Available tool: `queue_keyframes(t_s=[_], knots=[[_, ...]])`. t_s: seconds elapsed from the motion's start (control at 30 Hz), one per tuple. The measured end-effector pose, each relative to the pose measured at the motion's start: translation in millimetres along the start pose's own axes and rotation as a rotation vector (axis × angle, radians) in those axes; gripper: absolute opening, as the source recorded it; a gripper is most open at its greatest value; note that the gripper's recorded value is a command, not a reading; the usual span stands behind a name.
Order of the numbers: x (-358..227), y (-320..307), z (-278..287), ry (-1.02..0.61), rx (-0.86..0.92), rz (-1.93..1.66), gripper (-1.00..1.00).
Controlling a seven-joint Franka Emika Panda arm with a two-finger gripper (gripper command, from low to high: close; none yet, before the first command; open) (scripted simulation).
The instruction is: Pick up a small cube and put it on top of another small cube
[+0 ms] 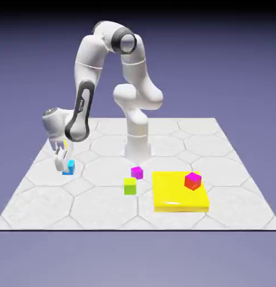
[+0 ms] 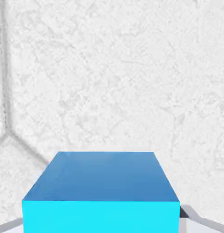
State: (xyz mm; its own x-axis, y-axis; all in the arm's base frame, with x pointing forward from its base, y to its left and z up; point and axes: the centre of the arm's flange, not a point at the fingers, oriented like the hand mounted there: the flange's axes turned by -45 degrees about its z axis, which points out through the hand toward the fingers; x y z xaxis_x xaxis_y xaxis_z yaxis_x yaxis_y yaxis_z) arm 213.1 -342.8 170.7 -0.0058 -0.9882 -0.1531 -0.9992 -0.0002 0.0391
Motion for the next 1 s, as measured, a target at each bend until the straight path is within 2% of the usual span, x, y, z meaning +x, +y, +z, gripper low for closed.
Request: queue_keyframes(t_s=[0.33, 0.67, 1.0], knots=[[-5.1, -4.2, -23.6, -0.016, 0.040, -0.005, -1.00], [-98.7, -112.3, -47.5, -0.020, -0.021, -0.717, -1.00], [-211.7, -175.2, -62.1, -0.024, -0.101, -1.396, -1.00]])
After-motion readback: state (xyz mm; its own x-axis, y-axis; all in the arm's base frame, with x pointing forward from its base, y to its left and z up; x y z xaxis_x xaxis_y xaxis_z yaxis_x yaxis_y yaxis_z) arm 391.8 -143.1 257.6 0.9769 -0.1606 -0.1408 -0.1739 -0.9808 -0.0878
